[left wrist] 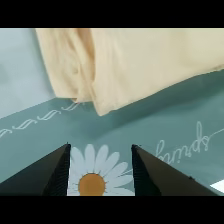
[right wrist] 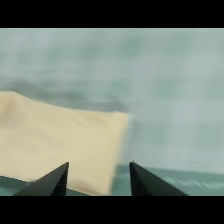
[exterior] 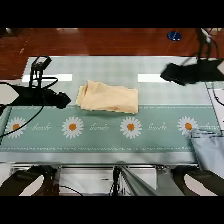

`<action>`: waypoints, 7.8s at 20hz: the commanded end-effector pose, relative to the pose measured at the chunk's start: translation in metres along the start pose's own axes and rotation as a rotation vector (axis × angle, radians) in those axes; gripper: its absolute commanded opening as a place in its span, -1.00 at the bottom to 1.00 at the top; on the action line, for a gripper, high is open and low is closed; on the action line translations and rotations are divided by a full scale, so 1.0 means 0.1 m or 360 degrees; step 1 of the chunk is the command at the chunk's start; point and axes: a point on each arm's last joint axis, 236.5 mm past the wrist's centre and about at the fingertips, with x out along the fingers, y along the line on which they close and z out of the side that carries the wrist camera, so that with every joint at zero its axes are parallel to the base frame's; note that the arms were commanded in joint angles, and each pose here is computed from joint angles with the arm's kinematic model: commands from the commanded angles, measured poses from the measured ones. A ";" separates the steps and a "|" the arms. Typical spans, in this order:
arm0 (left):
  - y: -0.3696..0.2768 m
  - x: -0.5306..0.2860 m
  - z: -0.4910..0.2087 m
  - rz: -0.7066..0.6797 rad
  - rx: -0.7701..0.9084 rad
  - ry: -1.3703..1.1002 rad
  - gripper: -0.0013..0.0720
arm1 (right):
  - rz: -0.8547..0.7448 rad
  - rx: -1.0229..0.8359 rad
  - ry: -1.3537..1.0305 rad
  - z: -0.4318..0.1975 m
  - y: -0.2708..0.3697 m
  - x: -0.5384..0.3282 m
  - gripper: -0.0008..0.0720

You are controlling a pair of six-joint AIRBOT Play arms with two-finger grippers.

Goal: Fold the shirts.

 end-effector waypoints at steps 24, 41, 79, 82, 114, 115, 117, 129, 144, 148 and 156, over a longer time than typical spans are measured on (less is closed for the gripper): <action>0.50 -0.21 0.11 0.0164 -0.0129 -0.0078 0.34 | 0.0535 0.0572 0.0478 -1.07 0.80 1.91 -0.23; 0.53 -0.22 0.19 0.0183 -0.0085 -0.0131 0.31 | 0.0764 0.0481 -0.0302 0.60 0.90 -1.05 -0.91; 0.36 -0.21 0.18 0.0065 -0.0155 -0.0122 0.29 | -0.1613 0.1633 0.1564 -4.09 -2.72 -2.82 -0.51; 0.36 -0.21 0.18 0.0064 -0.0155 -0.0121 0.29 | -0.1697 0.1464 0.1473 -4.10 -3.01 -2.75 0.28; 0.20 0.49 0.04 0.0082 -0.0220 0.0133 0.89 | -0.0385 -0.0576 0.0664 -0.70 -0.70 0.23 0.33; 0.20 0.45 0.13 0.0085 -0.0226 0.0096 0.89 | -0.0383 -0.0609 0.0521 -0.53 -0.63 0.20 0.33; 0.31 0.37 0.23 0.0164 -0.0255 0.0059 0.88 | -0.0435 -0.0663 0.0318 -0.26 -0.62 0.07 0.33; 0.46 0.37 0.21 0.0273 -0.0272 0.0069 0.87 | -0.0460 -0.0565 0.0185 -0.07 -0.71 0.03 0.34; 0.46 0.37 0.21 0.0273 -0.0271 0.0069 0.87 | -0.0461 -0.0566 0.0185 -0.07 -0.71 0.02 0.34; 0.47 0.36 0.24 0.0274 -0.0270 0.0051 0.88 | -0.0461 -0.0566 0.0185 -0.07 -0.71 0.02 0.34; 0.47 0.36 0.25 0.0274 -0.0269 0.0047 0.88 | -0.0461 -0.0566 0.0185 -0.07 -0.71 0.02 0.34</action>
